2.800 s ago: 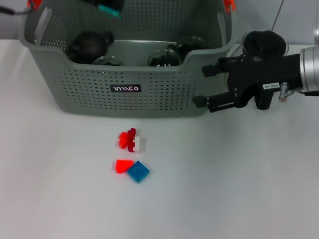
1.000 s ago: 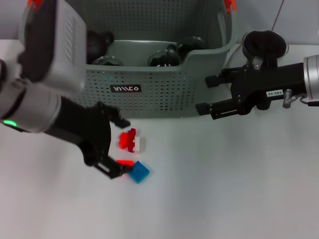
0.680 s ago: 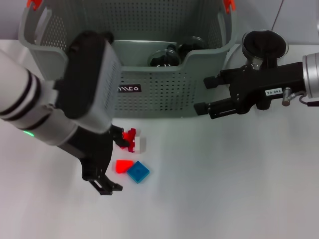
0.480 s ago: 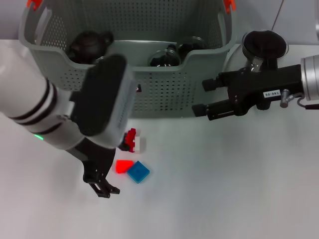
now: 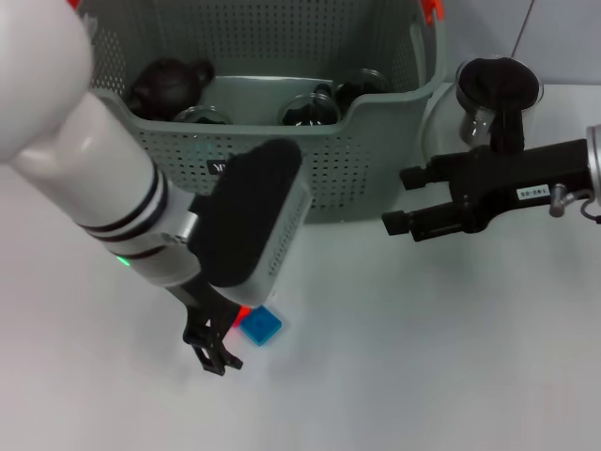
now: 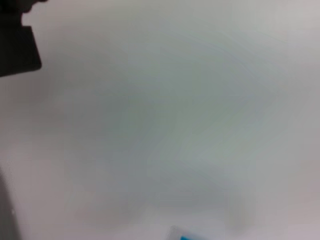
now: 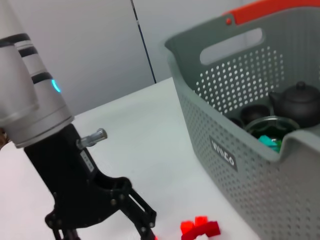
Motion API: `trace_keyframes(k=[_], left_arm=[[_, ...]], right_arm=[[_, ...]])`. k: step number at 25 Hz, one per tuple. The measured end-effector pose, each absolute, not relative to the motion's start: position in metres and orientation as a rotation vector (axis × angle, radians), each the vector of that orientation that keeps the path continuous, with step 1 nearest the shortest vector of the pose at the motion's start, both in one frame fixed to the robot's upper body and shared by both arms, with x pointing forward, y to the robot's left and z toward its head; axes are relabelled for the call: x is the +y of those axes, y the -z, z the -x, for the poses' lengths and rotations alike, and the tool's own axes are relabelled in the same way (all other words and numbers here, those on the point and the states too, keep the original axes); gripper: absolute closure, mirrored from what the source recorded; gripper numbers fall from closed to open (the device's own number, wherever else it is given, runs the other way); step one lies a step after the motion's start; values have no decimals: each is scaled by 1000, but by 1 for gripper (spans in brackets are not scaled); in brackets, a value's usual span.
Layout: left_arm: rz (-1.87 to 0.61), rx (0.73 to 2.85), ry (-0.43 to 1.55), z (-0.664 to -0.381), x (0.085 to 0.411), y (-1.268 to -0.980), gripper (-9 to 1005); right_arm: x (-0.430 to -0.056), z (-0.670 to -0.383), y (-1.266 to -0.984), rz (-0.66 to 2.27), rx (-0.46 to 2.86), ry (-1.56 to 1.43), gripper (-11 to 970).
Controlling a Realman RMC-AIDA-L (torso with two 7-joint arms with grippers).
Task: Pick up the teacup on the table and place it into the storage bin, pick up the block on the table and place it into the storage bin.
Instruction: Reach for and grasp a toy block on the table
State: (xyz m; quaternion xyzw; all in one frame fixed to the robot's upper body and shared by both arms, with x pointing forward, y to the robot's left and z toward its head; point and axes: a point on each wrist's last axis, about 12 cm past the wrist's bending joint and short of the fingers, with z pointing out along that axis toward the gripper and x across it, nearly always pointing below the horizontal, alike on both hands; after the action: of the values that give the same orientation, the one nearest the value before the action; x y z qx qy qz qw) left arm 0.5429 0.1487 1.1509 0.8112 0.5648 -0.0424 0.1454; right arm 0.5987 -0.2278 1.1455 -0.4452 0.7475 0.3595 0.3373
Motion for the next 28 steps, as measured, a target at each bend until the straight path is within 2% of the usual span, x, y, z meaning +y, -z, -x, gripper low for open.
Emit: trace_keyframes(k=[12,28], left_arm=[[-2426,1568,76,-553,128,-1146,48],[-2534,1509,-13,-557,111,-1127,72]], right_arm=[[-246,-595,-1145,1158,1993,-945,82],[-244,-593,-1141,1144,1990,-951,81]])
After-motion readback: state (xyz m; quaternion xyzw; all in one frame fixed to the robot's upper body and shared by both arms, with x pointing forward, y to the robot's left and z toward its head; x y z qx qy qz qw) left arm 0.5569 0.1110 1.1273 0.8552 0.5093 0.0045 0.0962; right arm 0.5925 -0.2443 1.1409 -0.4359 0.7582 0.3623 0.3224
